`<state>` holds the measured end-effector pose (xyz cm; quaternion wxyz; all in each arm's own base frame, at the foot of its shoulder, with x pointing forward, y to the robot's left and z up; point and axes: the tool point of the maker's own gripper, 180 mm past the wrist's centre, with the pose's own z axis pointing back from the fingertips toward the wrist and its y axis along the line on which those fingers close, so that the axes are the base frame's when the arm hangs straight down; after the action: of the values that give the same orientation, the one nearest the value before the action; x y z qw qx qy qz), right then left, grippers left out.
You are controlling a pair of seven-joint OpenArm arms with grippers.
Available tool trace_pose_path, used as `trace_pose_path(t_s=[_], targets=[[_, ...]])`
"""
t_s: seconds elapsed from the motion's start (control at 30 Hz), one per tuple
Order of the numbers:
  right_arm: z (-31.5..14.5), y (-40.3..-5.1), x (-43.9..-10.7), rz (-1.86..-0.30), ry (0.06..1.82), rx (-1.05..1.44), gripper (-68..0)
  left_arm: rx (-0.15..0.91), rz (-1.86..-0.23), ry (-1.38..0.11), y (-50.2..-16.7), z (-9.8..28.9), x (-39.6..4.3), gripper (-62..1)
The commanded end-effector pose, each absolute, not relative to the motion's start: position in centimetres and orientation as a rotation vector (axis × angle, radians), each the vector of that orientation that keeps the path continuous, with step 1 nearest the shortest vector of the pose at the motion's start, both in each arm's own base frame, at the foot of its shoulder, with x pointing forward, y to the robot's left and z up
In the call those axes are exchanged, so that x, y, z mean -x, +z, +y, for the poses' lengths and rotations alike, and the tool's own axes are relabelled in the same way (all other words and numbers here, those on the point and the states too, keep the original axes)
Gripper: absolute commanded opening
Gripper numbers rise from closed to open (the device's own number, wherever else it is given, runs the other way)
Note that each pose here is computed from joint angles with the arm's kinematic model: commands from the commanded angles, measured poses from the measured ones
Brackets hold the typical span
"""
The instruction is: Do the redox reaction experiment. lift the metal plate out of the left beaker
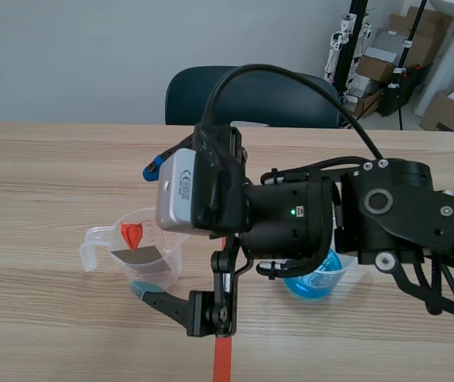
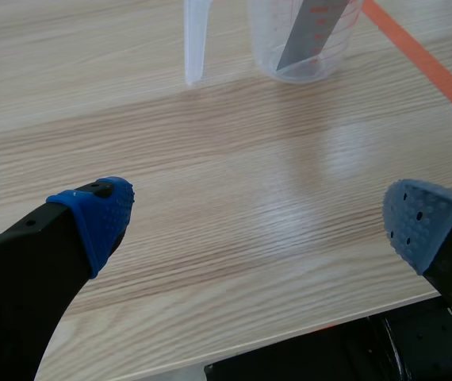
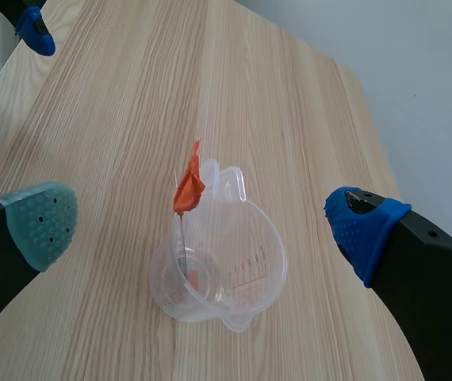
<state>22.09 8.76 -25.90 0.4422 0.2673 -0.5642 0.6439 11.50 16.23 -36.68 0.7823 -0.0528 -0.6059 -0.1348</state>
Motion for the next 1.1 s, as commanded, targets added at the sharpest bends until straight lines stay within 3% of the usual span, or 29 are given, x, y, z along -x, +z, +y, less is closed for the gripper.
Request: trace_pose_path(t_s=[0.0,0.17,0.43,0.6,0.87,1.07], targets=[[9.0,-25.0,-22.3,-1.431,1.602,-0.672,0.4,0.118,-1.319,-0.298,-36.3,16.1,-11.7,1.4],[9.8,-25.1,-21.5,-1.431,1.629,-0.689,0.4,0.125,-1.322,-0.297,-36.2,16.0,-11.7,1.4],[9.9,-25.3,-21.0,-1.426,1.641,-0.7,-1.5,0.176,-1.572,-0.287,-31.7,15.5,-10.9,1.4],[10.0,-25.3,-21.0,-1.427,1.64,-0.701,-14.4,0.177,-1.568,-0.277,-32.0,15.8,-10.1,1.4],[10.0,-25.2,-21.0,-1.434,1.639,-0.709,-44.8,0.19,-1.622,-0.267,-31.0,15.9,-9.2,1.4],[10.2,-24.4,-21.1,-1.483,1.618,-0.715,-61.4,0.189,-1.618,-0.266,-31.1,15.9,-9.0,1.4]])
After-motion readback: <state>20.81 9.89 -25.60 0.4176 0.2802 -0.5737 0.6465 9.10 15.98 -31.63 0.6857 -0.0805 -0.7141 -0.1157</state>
